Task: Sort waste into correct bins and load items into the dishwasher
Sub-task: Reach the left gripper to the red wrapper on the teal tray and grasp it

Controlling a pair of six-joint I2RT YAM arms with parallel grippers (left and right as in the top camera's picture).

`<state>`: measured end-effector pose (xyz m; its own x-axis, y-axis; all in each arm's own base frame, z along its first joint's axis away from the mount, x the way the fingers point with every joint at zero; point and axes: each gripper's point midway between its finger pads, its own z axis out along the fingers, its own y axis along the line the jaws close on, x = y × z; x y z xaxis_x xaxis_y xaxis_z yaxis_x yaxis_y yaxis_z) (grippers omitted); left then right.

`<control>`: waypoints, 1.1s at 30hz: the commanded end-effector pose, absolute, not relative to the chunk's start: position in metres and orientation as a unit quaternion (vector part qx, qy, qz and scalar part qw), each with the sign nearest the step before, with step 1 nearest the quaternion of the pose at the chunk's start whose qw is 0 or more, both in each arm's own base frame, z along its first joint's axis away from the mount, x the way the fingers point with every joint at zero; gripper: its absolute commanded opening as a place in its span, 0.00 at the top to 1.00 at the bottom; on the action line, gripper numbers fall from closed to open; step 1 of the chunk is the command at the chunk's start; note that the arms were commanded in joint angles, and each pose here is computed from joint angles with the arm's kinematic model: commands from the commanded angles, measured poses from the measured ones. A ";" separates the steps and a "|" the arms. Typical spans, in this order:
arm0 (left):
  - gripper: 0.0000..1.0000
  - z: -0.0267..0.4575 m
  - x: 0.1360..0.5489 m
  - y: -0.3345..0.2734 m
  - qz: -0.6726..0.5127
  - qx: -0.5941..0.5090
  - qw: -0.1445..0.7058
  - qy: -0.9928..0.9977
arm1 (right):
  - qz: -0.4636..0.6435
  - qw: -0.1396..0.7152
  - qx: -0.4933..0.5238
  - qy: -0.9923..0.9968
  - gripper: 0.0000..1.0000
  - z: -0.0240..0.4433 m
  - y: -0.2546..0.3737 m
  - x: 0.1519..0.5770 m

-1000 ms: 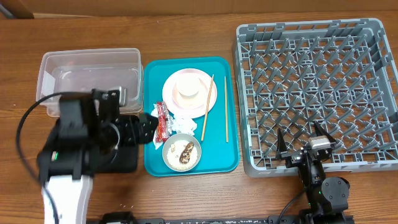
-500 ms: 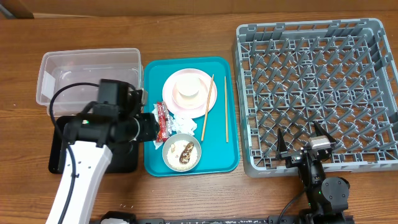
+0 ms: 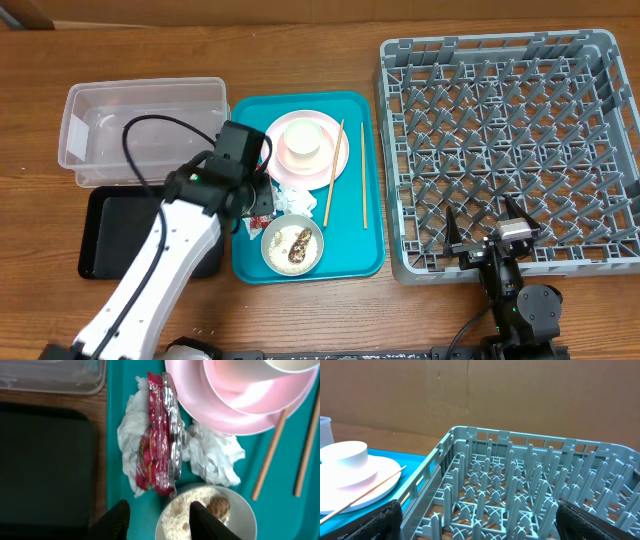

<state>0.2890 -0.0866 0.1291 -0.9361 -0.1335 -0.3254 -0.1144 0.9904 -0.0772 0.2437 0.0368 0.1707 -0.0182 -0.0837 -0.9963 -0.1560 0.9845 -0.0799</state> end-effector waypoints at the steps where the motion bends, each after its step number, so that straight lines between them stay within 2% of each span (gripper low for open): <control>1: 0.56 0.115 0.304 -0.087 -0.010 -0.077 0.162 0.984 | 0.028 0.698 -0.085 0.710 0.00 0.170 0.038 0.244; 20: 0.44 0.031 0.320 -0.093 0.026 -0.062 0.081 0.994 | 0.028 0.698 -0.085 0.710 0.00 0.170 0.038 0.244; 21: 0.45 0.029 0.319 -0.093 0.028 -0.059 0.078 0.995 | 0.028 0.698 -0.085 0.710 0.00 0.170 0.038 0.244; 26: 0.65 0.026 0.318 -0.092 0.030 -0.057 0.073 0.995 | 0.028 0.698 -0.085 0.710 0.00 0.170 0.038 0.244; 31: 0.76 0.027 0.319 -0.093 0.029 -0.057 0.075 0.995 | 0.028 0.698 -0.085 0.710 0.00 0.170 0.038 0.244; 32: 0.88 0.028 0.320 -0.093 0.028 -0.057 0.077 0.995 | 0.028 0.698 -0.085 0.710 0.00 0.170 0.038 0.244; 33: 0.95 0.029 0.320 -0.093 0.028 -0.057 0.077 0.995 | 0.028 0.698 -0.085 0.710 0.00 0.170 0.038 0.244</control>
<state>0.3117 -0.0910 0.0225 -0.9840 -0.1219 -0.1303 -0.1283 0.9909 0.0415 0.2437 0.0368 0.1708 -0.0179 -0.0837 -0.9963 -0.1560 0.9845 -0.0799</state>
